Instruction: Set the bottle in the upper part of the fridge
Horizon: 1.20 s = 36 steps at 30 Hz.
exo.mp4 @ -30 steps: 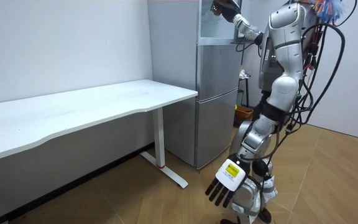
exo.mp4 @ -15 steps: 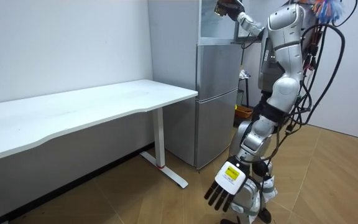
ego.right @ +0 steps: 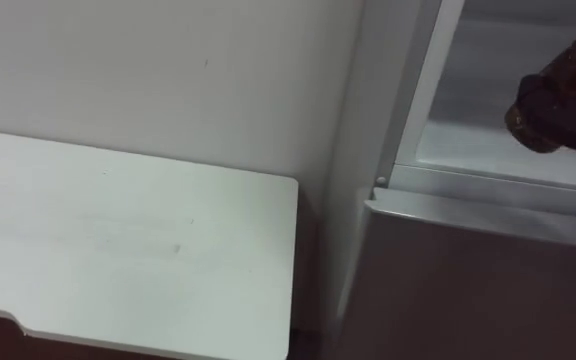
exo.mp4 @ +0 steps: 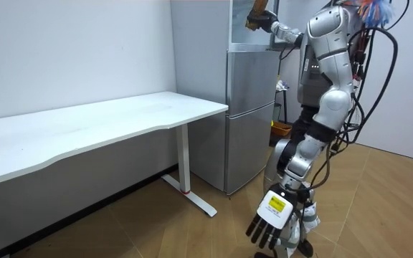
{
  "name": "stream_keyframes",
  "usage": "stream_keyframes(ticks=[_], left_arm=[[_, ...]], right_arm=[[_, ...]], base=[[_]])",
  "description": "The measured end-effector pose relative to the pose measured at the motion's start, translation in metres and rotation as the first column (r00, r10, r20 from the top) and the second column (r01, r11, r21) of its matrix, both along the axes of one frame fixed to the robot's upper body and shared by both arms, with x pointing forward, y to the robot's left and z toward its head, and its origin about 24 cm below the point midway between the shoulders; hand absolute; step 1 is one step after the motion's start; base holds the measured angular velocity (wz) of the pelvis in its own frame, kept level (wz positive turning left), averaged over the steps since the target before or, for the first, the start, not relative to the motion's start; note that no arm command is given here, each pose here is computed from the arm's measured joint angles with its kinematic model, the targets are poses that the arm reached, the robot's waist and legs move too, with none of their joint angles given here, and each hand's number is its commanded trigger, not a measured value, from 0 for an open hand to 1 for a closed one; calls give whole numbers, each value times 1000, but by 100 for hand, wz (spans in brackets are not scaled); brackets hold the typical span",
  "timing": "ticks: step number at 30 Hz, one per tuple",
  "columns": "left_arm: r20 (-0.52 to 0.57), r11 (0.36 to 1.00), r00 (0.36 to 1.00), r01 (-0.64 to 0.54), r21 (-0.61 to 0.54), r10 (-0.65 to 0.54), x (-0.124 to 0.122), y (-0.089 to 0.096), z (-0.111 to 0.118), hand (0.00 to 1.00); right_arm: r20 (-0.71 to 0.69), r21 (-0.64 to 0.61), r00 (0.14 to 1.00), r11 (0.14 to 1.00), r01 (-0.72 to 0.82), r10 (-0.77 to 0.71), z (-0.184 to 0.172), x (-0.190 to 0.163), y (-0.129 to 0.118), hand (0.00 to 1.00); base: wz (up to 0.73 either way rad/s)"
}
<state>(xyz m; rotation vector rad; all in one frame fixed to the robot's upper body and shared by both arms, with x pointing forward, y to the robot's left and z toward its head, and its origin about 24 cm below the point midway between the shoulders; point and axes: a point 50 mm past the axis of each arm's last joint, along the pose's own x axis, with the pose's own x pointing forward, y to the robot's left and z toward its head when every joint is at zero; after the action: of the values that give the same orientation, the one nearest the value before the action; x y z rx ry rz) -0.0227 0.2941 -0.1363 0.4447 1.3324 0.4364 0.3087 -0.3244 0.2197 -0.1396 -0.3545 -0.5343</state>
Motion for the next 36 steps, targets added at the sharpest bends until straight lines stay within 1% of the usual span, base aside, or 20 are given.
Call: stream_keyframes(ticks=[3,6,10,12,17,23,28,32,36], left_arm=[[-5,1000,1000,12,6,-12,1,1,1,0],[23,999,999,30,30,-31,9,8,6,0],[24,997,999,46,64,-48,12,19,11,0],[25,996,998,53,73,-55,16,21,12,0],[26,993,996,79,91,-81,21,23,14,0],[24,991,995,89,102,-92,24,27,17,0],[29,986,990,134,99,-137,34,26,17,0],[44,985,988,141,99,-145,40,26,17,0],[42,985,988,142,98,-146,40,27,17,0]], right_arm=[[-53,31,998,999,28,-27,-9,4,-8,100],[-83,65,992,992,105,-99,-15,7,-18,100],[-133,71,978,983,172,-161,-21,17,-20,100],[-173,72,967,977,200,-185,-25,22,-22,100],[-185,58,954,967,249,-234,-18,30,-22,100],[-178,96,948,954,283,-263,-9,37,-21,100],[-160,81,947,952,296,-280,-6,39,-18,100],[-172,84,938,944,320,-303,-7,39,-24,100],[-170,91,936,940,328,-310,-3,40,-26,100]], base=[[7],[9],[2],[8],[18],[13],[11],[2],[-1]])
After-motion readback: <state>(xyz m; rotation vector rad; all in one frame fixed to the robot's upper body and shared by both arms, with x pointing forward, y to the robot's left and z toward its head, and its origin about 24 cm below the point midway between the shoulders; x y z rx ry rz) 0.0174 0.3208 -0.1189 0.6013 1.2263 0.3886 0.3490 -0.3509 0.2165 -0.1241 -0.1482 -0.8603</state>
